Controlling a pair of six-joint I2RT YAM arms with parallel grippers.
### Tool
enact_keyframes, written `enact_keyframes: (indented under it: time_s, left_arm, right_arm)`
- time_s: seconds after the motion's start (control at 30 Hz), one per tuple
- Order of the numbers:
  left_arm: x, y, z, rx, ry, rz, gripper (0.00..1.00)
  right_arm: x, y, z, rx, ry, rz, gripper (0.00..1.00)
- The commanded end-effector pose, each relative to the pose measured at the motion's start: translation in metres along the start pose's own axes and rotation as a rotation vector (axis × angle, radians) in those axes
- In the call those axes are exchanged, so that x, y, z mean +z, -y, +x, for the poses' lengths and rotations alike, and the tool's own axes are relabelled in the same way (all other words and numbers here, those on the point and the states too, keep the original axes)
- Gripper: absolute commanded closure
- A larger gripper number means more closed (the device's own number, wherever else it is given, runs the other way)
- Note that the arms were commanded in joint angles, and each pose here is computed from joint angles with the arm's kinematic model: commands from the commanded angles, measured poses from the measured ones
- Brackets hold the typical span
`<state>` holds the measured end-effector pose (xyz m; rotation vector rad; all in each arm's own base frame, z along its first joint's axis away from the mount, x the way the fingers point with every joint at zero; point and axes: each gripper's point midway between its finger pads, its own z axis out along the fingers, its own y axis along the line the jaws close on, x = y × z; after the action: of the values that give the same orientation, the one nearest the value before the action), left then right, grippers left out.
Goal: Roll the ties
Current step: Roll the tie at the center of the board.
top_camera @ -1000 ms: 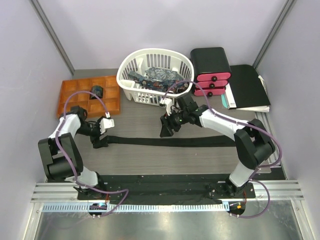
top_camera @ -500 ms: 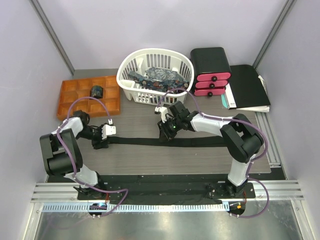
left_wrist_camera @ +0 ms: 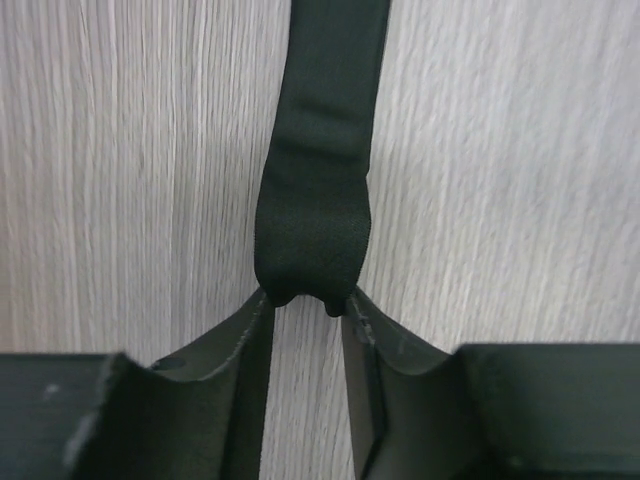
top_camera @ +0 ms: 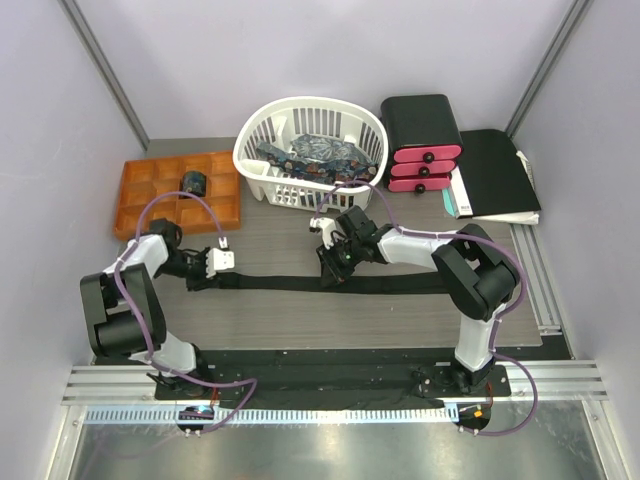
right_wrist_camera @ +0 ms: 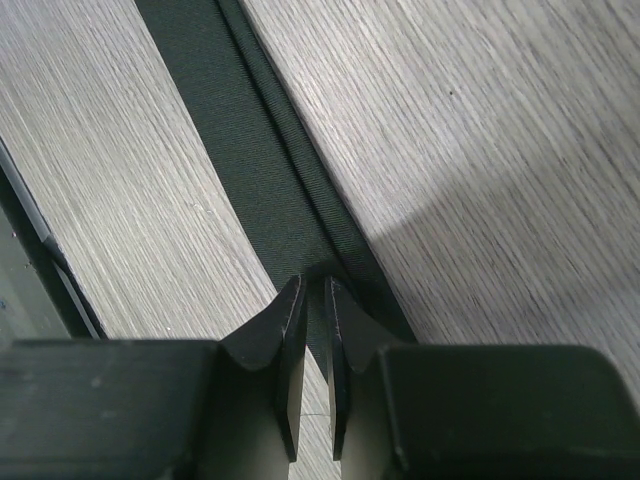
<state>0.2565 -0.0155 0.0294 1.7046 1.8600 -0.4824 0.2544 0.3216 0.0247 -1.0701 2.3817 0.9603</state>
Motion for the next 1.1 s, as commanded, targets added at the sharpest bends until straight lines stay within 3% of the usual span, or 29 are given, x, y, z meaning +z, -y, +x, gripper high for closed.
enact_keyframes:
  time_s: [0.0,0.2,0.43,0.67,0.8,0.93,1.07]
  left_arm:
    - [-0.008,0.001,-0.04,0.076,0.079,0.006,0.7]
    - [-0.004,0.002,-0.064,0.095,0.104,0.024,0.74]
    - [0.014,-0.001,-0.089,0.062,0.13,0.028,0.76]
    - [0.045,0.007,-0.112,0.04,0.11,0.07,0.79]
    - [0.051,0.01,-0.118,0.019,0.098,0.082,0.8]
    - [0.052,0.006,-0.123,0.004,0.092,0.056,0.8]
    - [0.055,0.007,-0.131,-0.013,0.056,0.047,0.8]
  right_arm:
    - [-0.003,-0.005,-0.013,-0.02,0.039,-0.004,0.81]
    - [-0.025,-0.031,-0.05,-0.003,0.141,-0.07,0.76]
    - [-0.035,-0.055,-0.089,0.19,0.289,-0.158,0.64]
    - [-0.031,-0.053,-0.092,0.357,0.371,-0.176,0.48]
    - [-0.034,-0.049,-0.087,0.378,0.358,-0.183,0.52]
    - [-0.046,-0.038,-0.08,0.397,0.343,-0.167,0.66]
    - [-0.063,-0.029,-0.072,0.439,0.348,-0.181,0.71]
